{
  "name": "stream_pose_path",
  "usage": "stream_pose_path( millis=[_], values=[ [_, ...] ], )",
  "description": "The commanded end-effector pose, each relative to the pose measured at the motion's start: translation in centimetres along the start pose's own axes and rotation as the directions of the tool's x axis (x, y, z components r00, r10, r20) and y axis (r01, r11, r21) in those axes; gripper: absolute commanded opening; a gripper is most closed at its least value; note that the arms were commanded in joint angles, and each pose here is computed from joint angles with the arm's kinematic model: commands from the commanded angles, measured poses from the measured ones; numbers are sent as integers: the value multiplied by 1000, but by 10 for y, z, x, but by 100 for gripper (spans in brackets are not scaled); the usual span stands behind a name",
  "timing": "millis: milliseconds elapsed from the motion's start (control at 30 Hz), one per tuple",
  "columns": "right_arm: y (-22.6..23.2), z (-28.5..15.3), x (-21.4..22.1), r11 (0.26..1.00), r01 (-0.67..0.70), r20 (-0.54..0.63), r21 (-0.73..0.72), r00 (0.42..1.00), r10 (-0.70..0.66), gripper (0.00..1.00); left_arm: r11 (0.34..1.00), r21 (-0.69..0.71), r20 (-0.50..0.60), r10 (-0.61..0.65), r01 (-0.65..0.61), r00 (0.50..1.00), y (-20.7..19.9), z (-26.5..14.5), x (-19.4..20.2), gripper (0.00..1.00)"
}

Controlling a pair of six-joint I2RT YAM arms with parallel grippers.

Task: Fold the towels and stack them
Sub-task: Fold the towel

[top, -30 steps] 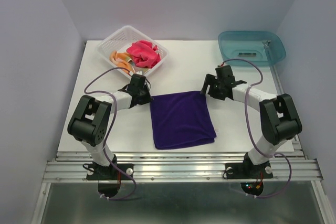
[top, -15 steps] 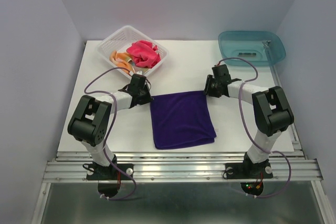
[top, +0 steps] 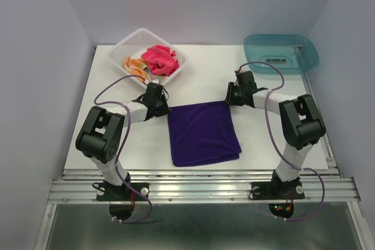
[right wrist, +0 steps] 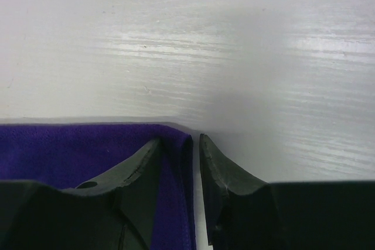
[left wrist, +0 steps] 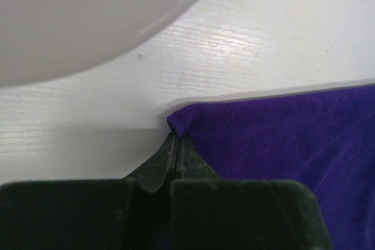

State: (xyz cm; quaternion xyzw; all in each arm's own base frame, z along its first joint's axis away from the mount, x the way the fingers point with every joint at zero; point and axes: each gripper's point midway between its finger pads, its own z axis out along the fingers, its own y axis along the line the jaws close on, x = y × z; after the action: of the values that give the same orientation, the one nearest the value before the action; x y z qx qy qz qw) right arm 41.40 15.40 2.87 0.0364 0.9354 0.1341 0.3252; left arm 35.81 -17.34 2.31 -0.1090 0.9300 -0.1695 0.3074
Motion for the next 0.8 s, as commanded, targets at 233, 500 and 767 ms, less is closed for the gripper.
stream_pose_path(
  millis=[233,500,767],
  values=[
    [13,13,-12,994,75,24,-81,997,-73,10,1000,15,86,22,-24,996,-9,-10,-27,0],
    [23,-12,-55,995,71,148,-74,987,-60,1,999,20,167,32,-36,985,-19,-25,-54,0],
    [30,-49,-39,989,48,159,-141,987,-25,1,990,138,165,7,-30,986,-29,-50,-37,0]
  ],
)
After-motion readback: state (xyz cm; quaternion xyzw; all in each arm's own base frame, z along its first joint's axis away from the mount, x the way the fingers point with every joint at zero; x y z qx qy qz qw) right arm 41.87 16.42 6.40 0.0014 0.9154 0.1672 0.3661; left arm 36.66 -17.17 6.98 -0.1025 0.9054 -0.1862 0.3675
